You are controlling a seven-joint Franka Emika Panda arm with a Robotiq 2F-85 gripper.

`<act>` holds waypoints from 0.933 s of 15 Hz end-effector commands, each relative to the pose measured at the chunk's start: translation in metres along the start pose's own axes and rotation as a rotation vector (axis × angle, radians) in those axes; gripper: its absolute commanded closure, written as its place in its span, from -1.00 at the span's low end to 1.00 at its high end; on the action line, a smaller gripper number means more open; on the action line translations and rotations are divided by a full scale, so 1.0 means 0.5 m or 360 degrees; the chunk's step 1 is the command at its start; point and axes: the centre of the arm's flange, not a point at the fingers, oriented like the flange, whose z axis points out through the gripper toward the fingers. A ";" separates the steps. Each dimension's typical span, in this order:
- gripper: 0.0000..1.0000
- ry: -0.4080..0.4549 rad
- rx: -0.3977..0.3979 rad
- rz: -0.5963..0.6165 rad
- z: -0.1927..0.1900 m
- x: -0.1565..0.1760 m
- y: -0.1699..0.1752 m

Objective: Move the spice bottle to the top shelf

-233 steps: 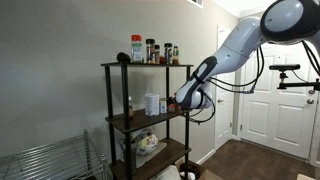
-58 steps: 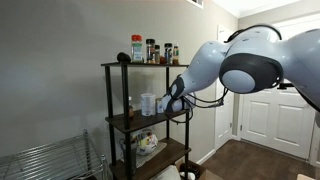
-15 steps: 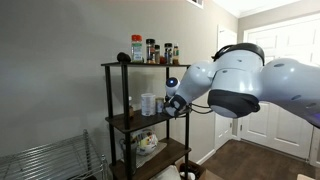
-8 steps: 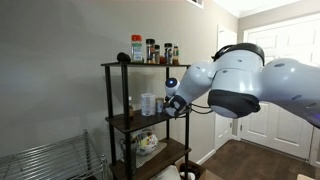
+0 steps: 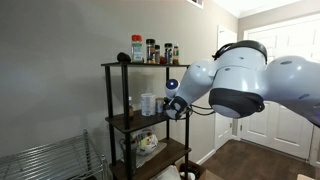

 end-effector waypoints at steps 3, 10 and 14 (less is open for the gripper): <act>0.47 -0.0015 0.0070 -0.0053 -0.092 -0.035 0.078; 0.47 -0.0017 0.0210 -0.0113 -0.170 -0.064 0.141; 0.47 -0.0021 0.0245 -0.0166 -0.203 -0.073 0.165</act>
